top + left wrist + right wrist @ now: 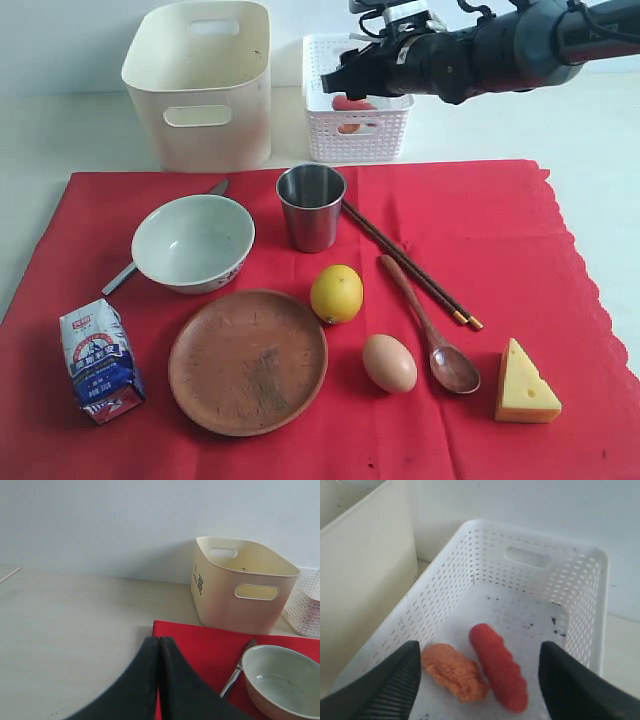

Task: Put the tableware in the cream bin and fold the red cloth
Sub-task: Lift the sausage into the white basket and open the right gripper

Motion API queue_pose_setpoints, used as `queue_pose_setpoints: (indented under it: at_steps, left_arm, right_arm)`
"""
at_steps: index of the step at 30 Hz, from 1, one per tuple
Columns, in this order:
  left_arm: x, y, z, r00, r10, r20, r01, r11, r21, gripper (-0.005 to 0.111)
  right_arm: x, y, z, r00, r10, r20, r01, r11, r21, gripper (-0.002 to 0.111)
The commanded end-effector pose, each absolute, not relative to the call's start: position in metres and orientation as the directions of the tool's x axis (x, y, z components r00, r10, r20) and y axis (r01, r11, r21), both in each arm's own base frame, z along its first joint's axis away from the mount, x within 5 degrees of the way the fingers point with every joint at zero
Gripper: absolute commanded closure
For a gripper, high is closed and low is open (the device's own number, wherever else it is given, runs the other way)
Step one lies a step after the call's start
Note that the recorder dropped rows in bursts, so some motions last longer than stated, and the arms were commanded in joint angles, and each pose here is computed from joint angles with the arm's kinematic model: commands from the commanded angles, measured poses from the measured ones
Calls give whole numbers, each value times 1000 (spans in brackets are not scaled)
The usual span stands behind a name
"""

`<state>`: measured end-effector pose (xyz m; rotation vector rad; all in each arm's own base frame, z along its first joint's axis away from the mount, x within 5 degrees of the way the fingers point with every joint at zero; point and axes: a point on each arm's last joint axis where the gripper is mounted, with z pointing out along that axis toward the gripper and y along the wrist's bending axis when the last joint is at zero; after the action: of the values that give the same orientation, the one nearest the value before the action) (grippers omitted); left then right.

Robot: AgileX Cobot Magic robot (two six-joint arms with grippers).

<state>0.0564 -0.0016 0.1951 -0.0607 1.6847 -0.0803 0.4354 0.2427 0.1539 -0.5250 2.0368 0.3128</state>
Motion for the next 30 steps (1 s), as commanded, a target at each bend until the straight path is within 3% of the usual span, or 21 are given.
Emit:
queue_pose_setpoints:
  at_steps: [1,6,18,25,30]
  left_arm:
    - [56,-2,195,-109,-95,-989,7,995,-97,104]
    - [56,-2,195,-109,-95,-989,7,995,-97,104]
    - [56,-2,195,-109,-95,-989,7,995,-97,104]
    - [56,-2,195,-109,-95,-989,7,995,-97,104]
    - [56,-2,195,-109,-95,-989,7,995,-97,104]
  right_arm:
    - [438,242,159,-418,-228,-879,-484,875,4,37]
    - [430,237,173,-489,-269,-830,-482,876,0,37]
    - [372,204,282,-649,-356,-672,-473,881,-9,37]
    - [340,186,309,-727,-401,-558,-474,880,-15,44]
    - [310,170,311,-731,-404,-550,-475,880,-15,49]
